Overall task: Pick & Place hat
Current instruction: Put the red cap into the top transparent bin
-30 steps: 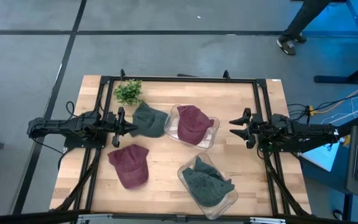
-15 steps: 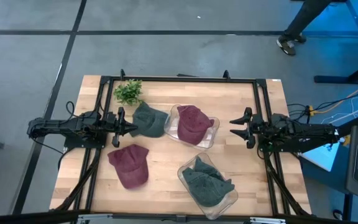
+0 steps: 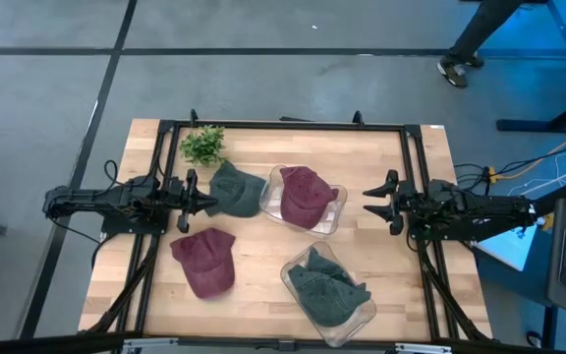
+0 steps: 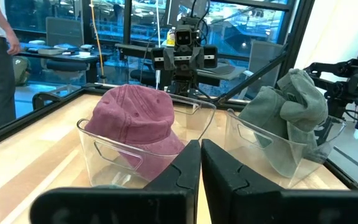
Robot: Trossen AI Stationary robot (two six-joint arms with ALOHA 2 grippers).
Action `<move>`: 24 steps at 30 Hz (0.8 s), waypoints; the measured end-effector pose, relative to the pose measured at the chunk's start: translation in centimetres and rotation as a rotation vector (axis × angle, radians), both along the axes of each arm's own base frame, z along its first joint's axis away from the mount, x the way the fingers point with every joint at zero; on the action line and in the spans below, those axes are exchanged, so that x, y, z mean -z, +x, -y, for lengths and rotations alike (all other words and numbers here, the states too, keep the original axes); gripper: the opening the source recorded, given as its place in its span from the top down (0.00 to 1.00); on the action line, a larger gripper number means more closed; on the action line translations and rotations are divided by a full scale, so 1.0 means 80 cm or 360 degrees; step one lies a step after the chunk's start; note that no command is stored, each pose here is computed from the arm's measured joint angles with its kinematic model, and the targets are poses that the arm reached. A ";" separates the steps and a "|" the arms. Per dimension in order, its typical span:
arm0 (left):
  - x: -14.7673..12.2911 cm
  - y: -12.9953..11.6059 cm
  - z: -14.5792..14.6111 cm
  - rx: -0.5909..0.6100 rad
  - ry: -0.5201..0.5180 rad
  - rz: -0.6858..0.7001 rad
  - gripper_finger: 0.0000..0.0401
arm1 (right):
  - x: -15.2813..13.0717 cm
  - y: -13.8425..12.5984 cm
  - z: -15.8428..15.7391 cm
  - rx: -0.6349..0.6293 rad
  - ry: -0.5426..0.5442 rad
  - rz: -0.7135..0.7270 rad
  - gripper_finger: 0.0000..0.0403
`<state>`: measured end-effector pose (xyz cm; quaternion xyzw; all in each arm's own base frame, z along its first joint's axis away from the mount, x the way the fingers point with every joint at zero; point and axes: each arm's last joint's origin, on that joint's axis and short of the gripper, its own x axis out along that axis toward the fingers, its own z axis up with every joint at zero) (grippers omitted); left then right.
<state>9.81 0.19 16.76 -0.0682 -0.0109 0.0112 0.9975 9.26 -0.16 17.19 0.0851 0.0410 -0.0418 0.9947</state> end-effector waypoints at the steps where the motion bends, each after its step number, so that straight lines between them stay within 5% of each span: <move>1: 0.000 0.000 0.000 0.0004 -0.0018 0.0005 0.97 | 0.000 0.000 0.000 0.0000 0.0000 0.0000 0.47; 12: -0.003 0.000 0.003 0.0153 -0.0865 0.0019 0.97 | 0.000 0.000 0.000 0.0000 0.0000 0.0001 0.47; 24: -0.023 -0.004 0.006 0.0281 -0.0610 0.0060 0.99 | 0.000 0.000 0.000 0.0000 0.0000 0.0001 0.47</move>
